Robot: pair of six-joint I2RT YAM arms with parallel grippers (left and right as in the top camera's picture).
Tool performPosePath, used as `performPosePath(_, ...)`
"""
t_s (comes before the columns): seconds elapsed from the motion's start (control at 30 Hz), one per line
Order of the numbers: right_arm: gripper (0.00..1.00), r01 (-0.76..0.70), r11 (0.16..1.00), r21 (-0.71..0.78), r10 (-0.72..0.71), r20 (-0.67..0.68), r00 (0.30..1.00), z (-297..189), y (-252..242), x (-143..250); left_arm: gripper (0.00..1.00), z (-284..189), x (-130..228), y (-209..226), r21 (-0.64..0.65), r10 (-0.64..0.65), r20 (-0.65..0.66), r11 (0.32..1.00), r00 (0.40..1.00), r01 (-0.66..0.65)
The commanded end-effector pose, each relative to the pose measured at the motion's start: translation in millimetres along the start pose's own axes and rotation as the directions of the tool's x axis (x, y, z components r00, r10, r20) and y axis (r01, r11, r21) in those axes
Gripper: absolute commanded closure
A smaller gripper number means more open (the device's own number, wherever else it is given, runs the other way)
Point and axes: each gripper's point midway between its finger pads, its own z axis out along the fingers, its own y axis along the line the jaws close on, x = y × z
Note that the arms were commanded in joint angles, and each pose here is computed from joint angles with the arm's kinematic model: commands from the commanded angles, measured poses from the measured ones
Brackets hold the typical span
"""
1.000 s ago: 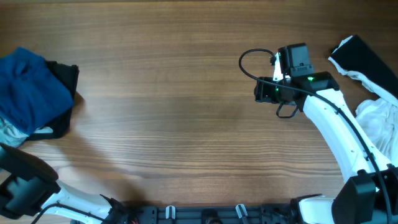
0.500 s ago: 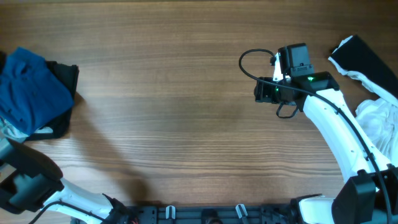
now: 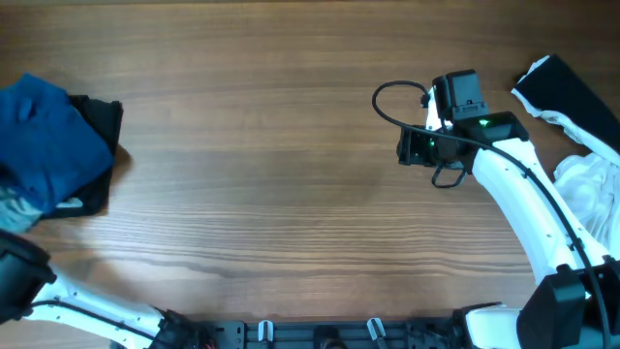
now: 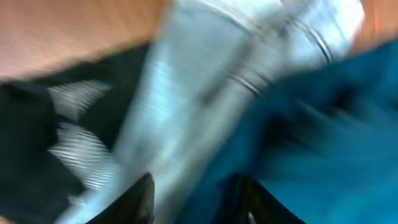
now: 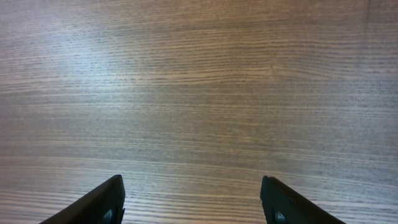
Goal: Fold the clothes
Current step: 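Release the teal bundle on the pile and open the left gripper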
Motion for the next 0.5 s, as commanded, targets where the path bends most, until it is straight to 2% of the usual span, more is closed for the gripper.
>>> performPosePath(0.0,0.29,0.002,1.0,0.017,-0.002,0.022,1.0,-4,-3,-6,0.55,-25,-26,-1,0.154,-0.032,0.044,0.988,0.998,0.025)
performPosePath(0.17,0.27,0.003,1.0,0.015,-0.003,0.028,1.0,-4,-3,-7,0.45,-39,-27,-25,0.27,-0.004,0.042,0.963,0.999,-0.008)
performPosePath(0.3,0.14,0.003,1.0,0.011,-0.004,0.039,0.999,-4,-2,-10,0.42,-61,-27,-56,0.299,0.078,0.092,0.949,0.993,-0.102)
performPosePath(0.47,0.0,0.005,1.0,0.005,-0.005,0.066,0.998,-4,0,-17,0.39,-104,-9,-128,0.35,0.22,0.169,0.898,0.961,-0.267)
